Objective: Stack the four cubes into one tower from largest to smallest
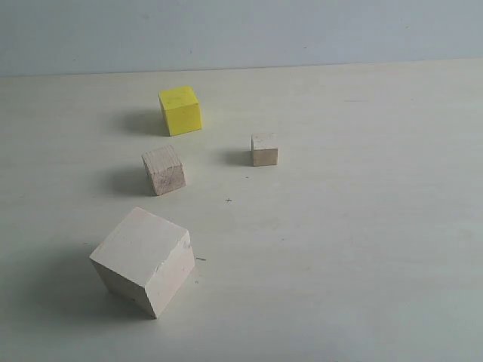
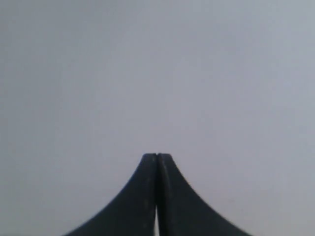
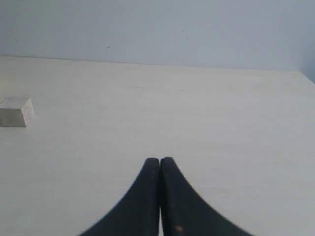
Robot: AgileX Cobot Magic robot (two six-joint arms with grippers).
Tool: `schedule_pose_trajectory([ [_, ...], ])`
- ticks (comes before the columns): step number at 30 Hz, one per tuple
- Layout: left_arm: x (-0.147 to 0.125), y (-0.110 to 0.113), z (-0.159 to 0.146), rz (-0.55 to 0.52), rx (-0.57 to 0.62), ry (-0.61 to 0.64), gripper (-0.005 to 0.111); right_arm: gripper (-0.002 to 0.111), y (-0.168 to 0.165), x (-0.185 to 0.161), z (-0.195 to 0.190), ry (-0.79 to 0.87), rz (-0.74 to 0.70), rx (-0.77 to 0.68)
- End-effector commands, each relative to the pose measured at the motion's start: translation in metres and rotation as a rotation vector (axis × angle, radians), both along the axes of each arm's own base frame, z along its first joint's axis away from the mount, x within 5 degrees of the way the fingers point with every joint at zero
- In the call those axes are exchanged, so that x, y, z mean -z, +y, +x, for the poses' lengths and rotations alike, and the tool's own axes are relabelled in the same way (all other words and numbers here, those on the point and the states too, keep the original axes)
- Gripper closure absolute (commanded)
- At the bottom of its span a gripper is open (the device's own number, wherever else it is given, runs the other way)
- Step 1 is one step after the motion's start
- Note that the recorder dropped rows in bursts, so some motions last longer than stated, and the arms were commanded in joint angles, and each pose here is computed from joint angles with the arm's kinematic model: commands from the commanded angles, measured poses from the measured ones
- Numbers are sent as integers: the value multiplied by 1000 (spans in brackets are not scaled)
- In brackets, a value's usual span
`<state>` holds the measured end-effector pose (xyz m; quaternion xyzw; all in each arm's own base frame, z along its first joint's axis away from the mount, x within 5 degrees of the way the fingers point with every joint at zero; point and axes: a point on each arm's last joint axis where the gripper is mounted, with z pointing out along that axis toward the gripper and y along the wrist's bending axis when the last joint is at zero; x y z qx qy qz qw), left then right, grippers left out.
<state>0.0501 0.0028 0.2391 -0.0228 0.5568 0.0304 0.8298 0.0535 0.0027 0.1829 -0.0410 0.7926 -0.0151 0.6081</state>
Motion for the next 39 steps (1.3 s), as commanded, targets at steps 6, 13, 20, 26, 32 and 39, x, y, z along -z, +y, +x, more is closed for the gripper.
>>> schedule_pose_trajectory([
  [6,-6,-3,-3,-188,122,-75,107,108,0,1,0,-6,3,8],
  [13,-33,-15,4,-104,225,-12,107,108,0,1,0,-6,3,8],
  [20,-79,-27,16,-40,381,73,107,108,-1,-2,1,-40,3,11],
  [26,-72,-48,44,51,572,323,107,108,-1,-21,3,-243,208,40],
  [32,-43,-65,73,55,680,584,107,108,-2,-26,3,-302,246,54],
  [39,-34,-72,81,48,744,653,107,108,-7,-38,1,-442,278,88],
])
